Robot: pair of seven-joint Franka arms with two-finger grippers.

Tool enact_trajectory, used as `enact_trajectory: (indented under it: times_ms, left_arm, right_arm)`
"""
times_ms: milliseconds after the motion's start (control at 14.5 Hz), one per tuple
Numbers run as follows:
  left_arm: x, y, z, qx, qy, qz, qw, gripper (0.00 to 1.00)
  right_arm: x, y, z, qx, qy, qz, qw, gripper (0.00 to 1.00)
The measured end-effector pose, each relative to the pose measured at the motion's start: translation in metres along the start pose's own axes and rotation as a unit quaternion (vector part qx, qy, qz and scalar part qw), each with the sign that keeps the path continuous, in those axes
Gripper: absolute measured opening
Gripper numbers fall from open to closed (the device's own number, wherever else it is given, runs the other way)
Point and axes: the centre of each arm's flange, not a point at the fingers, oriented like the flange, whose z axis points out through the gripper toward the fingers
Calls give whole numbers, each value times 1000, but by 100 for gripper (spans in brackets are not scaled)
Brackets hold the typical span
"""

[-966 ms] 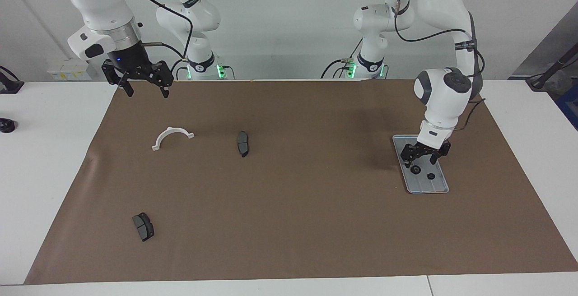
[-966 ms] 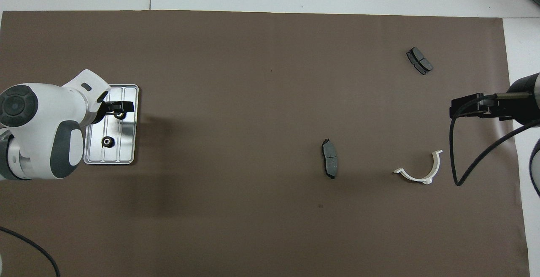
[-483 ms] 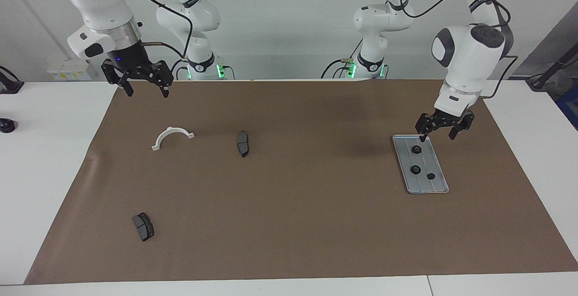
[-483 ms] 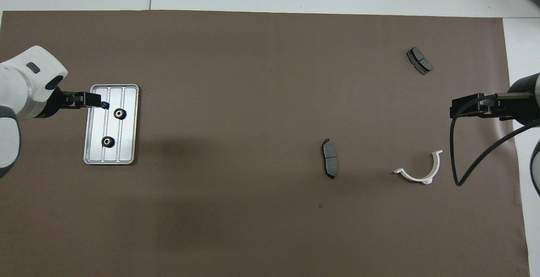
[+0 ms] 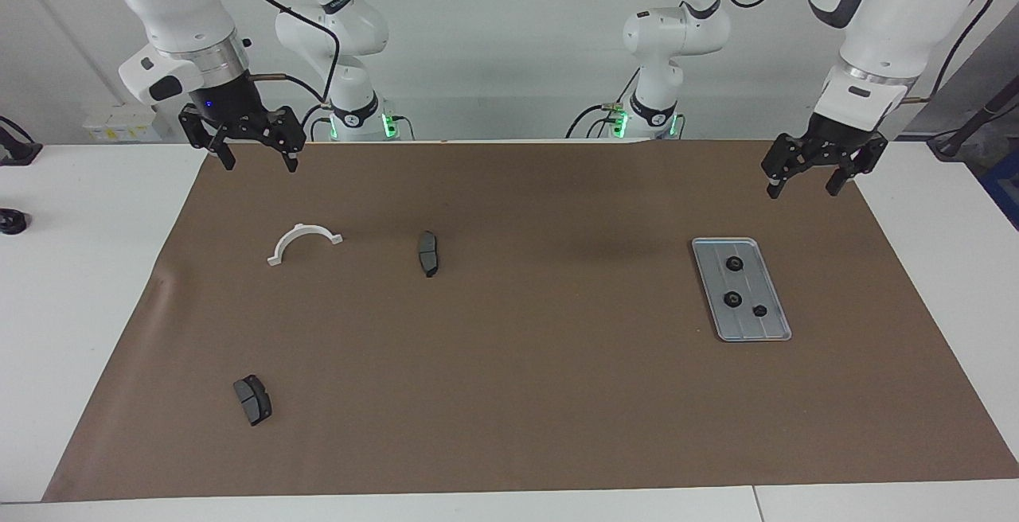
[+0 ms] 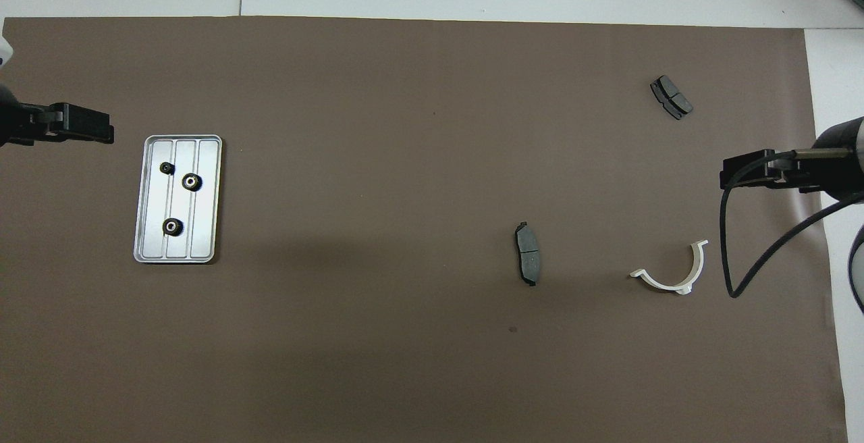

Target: Pick bearing gear from pile to tray

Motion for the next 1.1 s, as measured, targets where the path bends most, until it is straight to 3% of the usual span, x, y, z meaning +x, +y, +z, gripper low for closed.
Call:
enact_trajectory:
  times_ms: [207,483,1103]
  left_arm:
    - [-2,3,-5,-2,-15,3,1000,100]
    - [-22,6,0,0,-66,7,998,100]
    - [-26,-3,1,1,-71,-2,997,100]
  right_arm:
    - [0,0,0,0,0,0,1000,100]
    - [0,0,0,0,0,0,1000,100]
    - [0,3,0,0,0,-25,1000,100]
